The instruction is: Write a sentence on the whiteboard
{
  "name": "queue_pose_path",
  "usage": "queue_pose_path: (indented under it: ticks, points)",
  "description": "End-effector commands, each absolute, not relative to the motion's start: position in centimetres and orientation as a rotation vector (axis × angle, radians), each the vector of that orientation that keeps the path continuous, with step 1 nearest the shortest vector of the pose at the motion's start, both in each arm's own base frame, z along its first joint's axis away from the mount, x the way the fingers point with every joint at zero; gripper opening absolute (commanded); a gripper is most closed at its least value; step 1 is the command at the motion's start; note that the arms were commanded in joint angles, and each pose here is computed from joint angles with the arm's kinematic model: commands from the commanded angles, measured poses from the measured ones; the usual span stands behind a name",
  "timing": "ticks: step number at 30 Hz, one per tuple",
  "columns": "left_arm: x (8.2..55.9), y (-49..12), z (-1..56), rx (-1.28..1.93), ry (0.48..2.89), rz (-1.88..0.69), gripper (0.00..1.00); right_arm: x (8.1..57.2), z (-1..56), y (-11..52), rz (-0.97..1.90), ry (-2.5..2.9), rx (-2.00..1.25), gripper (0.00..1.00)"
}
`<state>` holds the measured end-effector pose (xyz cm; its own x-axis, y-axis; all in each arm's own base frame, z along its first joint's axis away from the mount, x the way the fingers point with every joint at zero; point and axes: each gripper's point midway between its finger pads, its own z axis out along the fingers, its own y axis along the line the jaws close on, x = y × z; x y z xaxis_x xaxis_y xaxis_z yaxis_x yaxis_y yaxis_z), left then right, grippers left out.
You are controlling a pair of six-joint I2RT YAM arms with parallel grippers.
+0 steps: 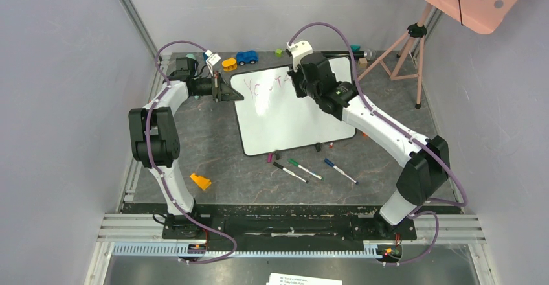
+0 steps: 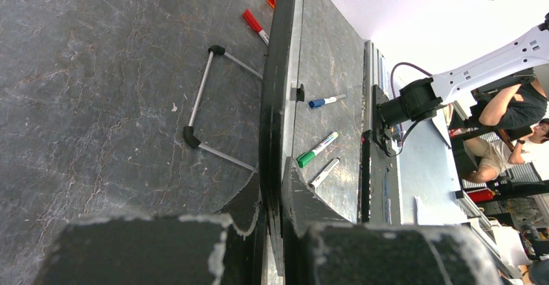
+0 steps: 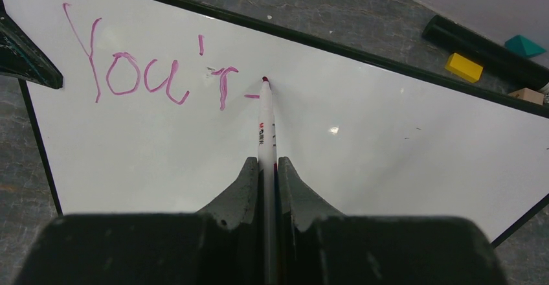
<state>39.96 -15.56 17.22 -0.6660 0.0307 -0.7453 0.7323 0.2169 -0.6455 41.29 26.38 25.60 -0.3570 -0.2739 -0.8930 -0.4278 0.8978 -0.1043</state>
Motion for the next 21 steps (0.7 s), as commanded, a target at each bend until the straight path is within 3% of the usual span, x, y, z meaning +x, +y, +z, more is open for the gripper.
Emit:
queue_pose_path:
  ticks: [1, 21]
  points:
    - [40.7, -16.0, 10.3, 0.853, 2.046, -1.203, 0.02, 42.2, 25.4, 26.7, 0.175, 1.956, -0.528, 0.00]
    - [40.6, -16.1, 10.3, 0.854, 2.046, -1.203, 0.02, 40.0, 23.1, 26.0, 0.196, 2.012, -0.588, 0.00]
